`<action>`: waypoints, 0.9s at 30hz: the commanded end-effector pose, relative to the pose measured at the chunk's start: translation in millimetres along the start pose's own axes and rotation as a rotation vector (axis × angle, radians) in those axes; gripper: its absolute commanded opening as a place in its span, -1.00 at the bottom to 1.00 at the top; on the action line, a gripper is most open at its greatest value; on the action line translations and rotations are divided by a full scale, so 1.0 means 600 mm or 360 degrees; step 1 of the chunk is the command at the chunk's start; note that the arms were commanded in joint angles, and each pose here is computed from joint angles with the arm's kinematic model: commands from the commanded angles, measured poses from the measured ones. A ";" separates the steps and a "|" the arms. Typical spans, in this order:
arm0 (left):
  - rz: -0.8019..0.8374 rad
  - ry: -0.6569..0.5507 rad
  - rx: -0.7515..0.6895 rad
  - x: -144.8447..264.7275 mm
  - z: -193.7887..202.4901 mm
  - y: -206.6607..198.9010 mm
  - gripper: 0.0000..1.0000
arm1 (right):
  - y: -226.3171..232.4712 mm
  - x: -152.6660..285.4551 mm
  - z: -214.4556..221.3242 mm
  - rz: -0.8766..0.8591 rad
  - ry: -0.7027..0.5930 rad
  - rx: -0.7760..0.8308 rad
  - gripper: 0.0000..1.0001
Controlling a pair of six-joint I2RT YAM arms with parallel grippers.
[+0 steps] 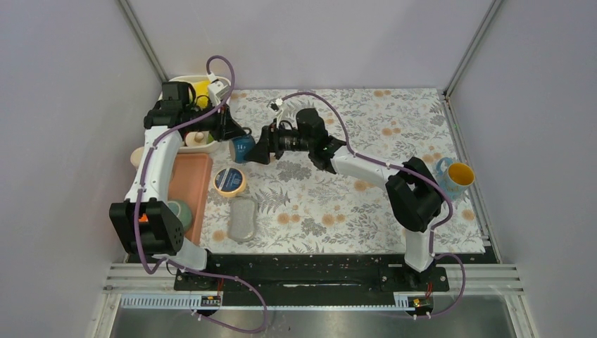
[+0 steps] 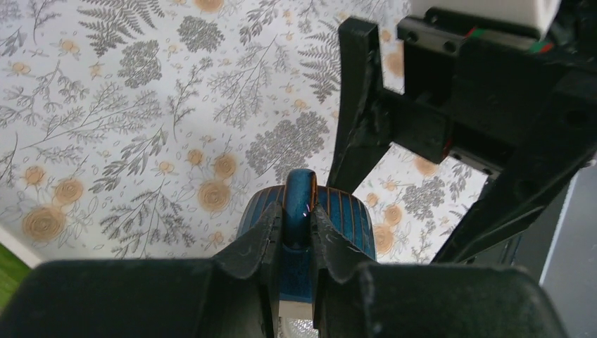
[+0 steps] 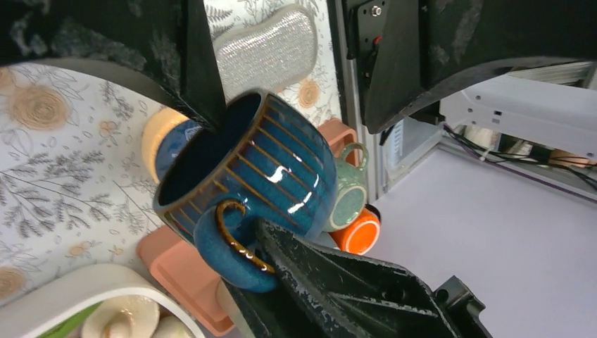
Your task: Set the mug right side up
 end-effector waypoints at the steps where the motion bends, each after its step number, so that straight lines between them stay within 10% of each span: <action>1: 0.0178 -0.0197 -0.0087 0.011 -0.048 -0.044 -1.00 | 0.034 -0.016 -0.035 -0.0215 -0.0122 0.0047 0.48; 7: 0.0174 -0.0221 -0.0031 -0.013 -0.043 -0.033 -1.00 | 0.049 -0.017 -0.059 -0.0303 -0.0211 0.0107 -1.00; 9: 0.0050 -0.0223 -0.0016 -0.012 -0.044 -0.014 -0.77 | 0.030 -0.012 -0.055 -0.0103 -0.0122 0.0163 -1.00; 12: -0.0225 -0.0258 -0.0013 0.003 -0.047 0.025 0.56 | -0.015 0.008 -0.057 0.0359 0.0059 0.0296 -1.00; 14: -0.0364 -0.0274 -0.0045 0.021 -0.050 0.048 0.96 | -0.045 0.027 -0.057 0.0647 0.0263 0.0396 -1.00; 27: -0.0748 0.0105 -0.0194 0.076 0.034 0.117 0.98 | -0.229 0.057 -0.021 0.1307 0.1118 0.0413 -1.00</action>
Point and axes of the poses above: each gripper's point midway between its finger pads, its own x axis back along the fingers, its own y axis along the line the jaws close on, z = x × y, the point moved 8 cm from there along x, back along the fingers, and after that the axes turned 8 degrees about x, right-handed, at the moved point
